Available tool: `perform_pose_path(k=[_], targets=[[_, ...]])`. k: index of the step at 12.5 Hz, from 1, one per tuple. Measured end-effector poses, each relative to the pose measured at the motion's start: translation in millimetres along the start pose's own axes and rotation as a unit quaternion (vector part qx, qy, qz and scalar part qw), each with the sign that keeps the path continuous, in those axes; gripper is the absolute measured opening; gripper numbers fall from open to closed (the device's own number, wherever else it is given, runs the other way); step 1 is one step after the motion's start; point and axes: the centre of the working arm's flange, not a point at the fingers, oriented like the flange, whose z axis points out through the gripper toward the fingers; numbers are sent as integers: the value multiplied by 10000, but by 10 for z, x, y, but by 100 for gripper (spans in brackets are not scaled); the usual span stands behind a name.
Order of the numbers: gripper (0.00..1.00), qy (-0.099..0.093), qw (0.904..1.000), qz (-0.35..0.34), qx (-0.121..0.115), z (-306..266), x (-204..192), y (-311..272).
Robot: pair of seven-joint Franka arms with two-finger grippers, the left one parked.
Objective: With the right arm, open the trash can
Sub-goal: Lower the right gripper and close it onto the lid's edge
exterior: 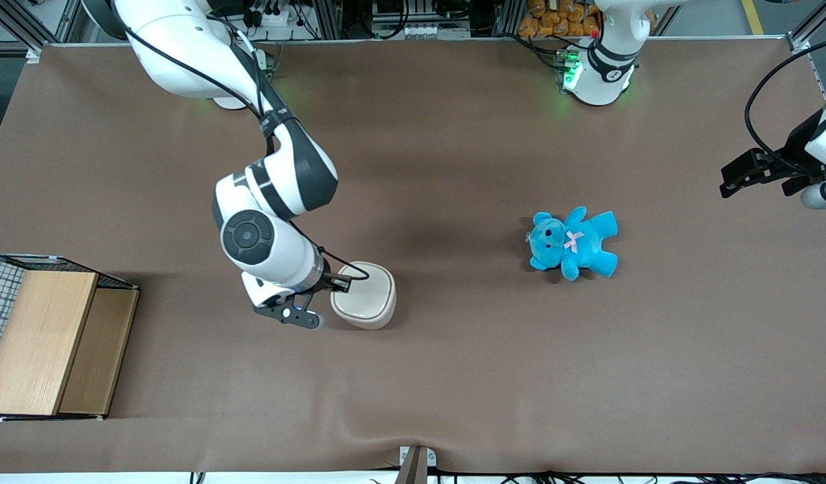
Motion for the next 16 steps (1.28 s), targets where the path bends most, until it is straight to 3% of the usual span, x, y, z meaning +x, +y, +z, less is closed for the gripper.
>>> perform_pose_path(k=[8, 16], targets=[[1, -55, 9999, -117, -76, 282, -104, -144], [1, 126, 9995, -262, -124, 289, -160, -234]])
